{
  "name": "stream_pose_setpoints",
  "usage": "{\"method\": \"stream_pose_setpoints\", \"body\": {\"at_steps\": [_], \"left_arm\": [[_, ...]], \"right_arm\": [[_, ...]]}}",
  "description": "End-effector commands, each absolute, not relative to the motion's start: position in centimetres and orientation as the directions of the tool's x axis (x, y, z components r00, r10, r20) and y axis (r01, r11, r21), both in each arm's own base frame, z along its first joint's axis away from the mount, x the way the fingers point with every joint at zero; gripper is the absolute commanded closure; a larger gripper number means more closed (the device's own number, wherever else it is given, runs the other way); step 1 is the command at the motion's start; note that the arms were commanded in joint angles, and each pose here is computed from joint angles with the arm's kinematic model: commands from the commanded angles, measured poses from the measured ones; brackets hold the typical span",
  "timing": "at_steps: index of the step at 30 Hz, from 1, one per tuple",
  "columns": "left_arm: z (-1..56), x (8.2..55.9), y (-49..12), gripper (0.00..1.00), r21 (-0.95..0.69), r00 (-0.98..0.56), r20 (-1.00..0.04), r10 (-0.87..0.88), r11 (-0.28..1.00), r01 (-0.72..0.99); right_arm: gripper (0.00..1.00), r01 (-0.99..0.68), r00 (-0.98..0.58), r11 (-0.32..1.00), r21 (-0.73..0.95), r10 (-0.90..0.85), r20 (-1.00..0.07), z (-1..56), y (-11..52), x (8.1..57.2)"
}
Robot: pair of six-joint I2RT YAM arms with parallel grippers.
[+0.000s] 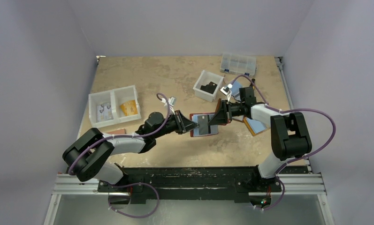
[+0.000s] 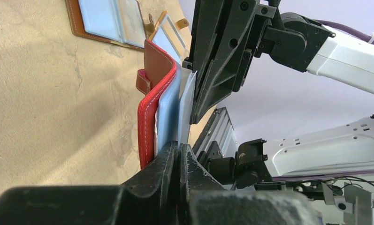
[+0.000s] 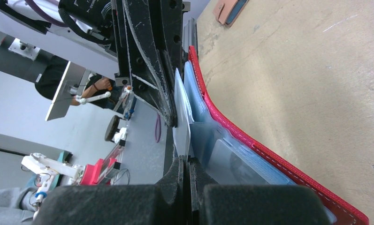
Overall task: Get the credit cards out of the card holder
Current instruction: Remove the credit card from the card holder.
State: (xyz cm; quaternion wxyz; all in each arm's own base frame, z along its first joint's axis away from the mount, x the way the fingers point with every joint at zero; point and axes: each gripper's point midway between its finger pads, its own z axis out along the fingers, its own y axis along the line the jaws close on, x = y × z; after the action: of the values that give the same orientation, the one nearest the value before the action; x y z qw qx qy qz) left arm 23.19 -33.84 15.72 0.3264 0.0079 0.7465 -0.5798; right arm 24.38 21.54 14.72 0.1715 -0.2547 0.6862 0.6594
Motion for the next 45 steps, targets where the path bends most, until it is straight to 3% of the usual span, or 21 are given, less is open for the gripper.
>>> {"method": "stream_pose_setpoints", "body": {"at_steps": [1,15,21,28,33,39,42,45], "left_arm": [[18.0,22.8,-33.7,1.0,-0.86,-0.768,-0.51,-0.387,0.258,0.441],[15.6,22.9,-31.7,1.0,-0.874,-0.777,-0.48,-0.407,0.298,0.384],[9.6,22.9,-29.7,1.0,-0.851,-0.82,-0.437,-0.369,0.464,0.245],[3.9,23.2,-26.3,0.98,-0.704,-0.854,-0.422,-0.305,0.704,0.097],[4.7,24.5,-23.9,0.77,-0.555,-0.826,-0.502,-0.255,0.828,0.082],[10.4,26.4,-21.4,0.57,-0.467,-0.711,-0.653,-0.261,0.878,0.106],[12.2,26.6,-19.5,0.35,-0.454,-0.65,-0.693,-0.313,0.889,0.056],[13.4,26.2,-17.7,0.04,-0.486,-0.599,-0.688,-0.41,0.873,-0.04]], "right_arm": [[1.0,-0.59,-0.802,0.002,0.808,-0.12,-0.585,14.5,21.4,24.7],[1.0,-0.607,-0.792,0.101,0.788,-0.157,-0.59,12.1,21.0,25.5],[1.0,-0.611,-0.79,0.164,0.775,-0.187,-0.584,10.8,20.7,25.8],[1.0,-0.659,-0.749,0.184,0.729,-0.238,-0.618,10.4,20.2,25.6],[1.0,-0.705,-0.705,0.155,0.692,-0.26,-0.66,11.1,20.0,25.2],[1.0,-0.736,-0.67,0.135,0.663,-0.282,-0.686,11.4,19.9,25.0],[1.0,-0.748,-0.656,0.129,0.651,-0.292,-0.696,11.6,19.8,24.9],[1.0,-0.761,-0.64,0.124,0.636,-0.301,-0.707,11.8,19.7,24.8]]}}
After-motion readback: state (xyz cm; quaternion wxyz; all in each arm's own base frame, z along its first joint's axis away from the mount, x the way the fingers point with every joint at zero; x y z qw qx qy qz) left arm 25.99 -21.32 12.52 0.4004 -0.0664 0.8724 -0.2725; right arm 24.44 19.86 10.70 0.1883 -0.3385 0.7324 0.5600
